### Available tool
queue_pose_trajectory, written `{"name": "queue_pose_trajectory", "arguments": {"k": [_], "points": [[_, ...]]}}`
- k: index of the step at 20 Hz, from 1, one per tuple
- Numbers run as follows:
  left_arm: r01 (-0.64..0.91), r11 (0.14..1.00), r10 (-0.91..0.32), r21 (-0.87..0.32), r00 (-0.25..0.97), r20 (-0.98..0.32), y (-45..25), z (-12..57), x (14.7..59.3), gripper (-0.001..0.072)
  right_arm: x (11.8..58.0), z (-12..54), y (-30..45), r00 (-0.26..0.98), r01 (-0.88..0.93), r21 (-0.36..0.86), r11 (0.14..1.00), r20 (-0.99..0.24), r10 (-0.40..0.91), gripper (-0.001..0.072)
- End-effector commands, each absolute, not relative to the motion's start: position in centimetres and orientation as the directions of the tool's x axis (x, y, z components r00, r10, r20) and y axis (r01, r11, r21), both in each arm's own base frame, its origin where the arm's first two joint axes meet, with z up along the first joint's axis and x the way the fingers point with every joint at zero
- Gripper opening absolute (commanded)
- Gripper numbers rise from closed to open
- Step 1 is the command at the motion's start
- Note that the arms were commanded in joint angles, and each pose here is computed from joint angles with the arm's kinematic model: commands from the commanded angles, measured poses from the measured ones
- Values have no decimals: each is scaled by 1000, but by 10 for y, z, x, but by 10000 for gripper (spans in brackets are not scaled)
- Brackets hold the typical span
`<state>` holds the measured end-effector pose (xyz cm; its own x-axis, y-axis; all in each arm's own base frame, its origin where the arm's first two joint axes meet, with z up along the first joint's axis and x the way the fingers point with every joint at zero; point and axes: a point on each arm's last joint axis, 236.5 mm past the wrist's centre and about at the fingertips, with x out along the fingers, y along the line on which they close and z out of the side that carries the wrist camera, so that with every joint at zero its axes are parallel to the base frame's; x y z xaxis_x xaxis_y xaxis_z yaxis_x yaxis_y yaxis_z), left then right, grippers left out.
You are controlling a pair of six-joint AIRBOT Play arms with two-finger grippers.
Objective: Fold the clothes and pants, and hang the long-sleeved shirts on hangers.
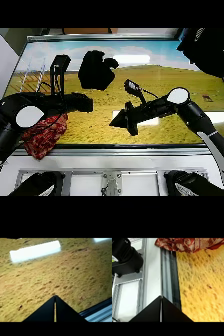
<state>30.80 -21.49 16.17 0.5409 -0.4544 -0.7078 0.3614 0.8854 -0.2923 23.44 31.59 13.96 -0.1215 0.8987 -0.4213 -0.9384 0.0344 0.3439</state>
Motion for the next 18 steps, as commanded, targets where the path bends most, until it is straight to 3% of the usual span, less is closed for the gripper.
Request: {"name": "queue_pose_trajectory", "arguments": {"k": [1,14,15,16,17,18], "points": [[362,885,-455,-292,541,-708,-215,162,308,13,234,139,316,-123,-938,345,34,-421,898,8],[373,886,-450,-276,546,-707,-214,162,309,14,234,139,316,-123,-938,345,34,-421,898,8],[405,888,-431,-219,564,-704,-209,162,314,138,234,139,316,-123,-938,345,33,-421,898,8],[423,895,-387,-140,581,-716,-197,160,319,648,234,139,316,-123,-938,345,34,-421,898,8],[395,916,-316,-71,601,-735,-176,155,326,715,234,139,316,-123,-938,345,33,-421,898,8],[347,938,-209,18,606,-768,-146,146,331,715,234,139,316,-123,-938,345,34,-421,898,8]]}}
